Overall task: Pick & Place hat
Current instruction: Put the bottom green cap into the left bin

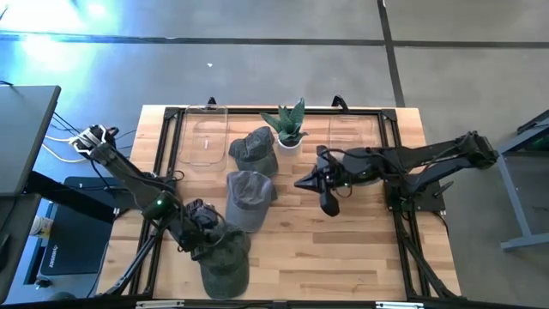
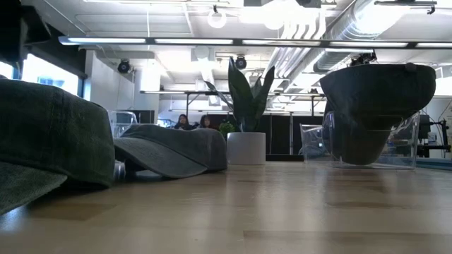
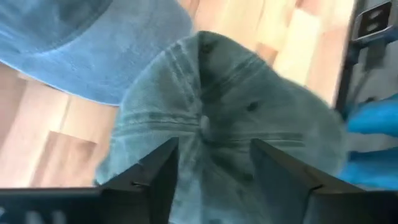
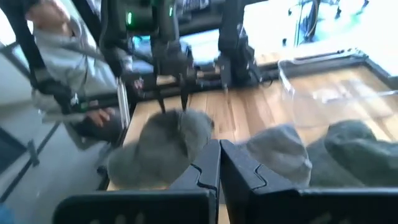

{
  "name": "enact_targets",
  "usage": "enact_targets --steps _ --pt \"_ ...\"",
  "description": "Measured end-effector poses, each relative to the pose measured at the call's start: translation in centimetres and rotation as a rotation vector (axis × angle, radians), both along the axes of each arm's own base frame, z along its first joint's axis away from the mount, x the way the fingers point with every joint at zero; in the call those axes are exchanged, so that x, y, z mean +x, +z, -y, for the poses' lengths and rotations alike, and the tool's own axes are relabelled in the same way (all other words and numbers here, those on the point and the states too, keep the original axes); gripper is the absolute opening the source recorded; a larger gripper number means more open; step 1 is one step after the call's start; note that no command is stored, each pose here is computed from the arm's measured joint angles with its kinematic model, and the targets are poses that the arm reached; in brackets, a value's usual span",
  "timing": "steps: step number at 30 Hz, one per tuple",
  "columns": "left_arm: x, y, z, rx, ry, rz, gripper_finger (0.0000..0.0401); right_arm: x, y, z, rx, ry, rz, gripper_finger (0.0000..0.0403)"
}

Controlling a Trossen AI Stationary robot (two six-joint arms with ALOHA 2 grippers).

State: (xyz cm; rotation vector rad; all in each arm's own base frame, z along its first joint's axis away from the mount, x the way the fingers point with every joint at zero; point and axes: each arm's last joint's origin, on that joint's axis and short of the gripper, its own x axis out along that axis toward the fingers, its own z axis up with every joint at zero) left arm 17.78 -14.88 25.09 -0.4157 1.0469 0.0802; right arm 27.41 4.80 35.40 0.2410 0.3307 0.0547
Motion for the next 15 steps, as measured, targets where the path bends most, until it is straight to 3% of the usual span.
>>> enact_targets --steps 6,8,12,15 --pt "0.1 -1.8 0.0 0.133 -0.073 -0.051 0.0295 0.7 0.5 0.2 0.043 -0.016 0.084 0.0003" --pt "0.3 -3.1 0.4 0.126 -0.096 -0.114 0.0311 0.7 0.6 0.1 0.048 -0.009 0.086 0.0005" --pt "0.6 -5.5 1.0 0.119 -0.125 -0.255 0.0303 0.6 0.6 -0.6 0.076 0.023 0.085 0.0004" --pt "1.0 -6.6 1.5 0.112 -0.122 -0.304 0.0259 0.6 0.5 -1.1 0.075 0.036 0.082 0.0002"
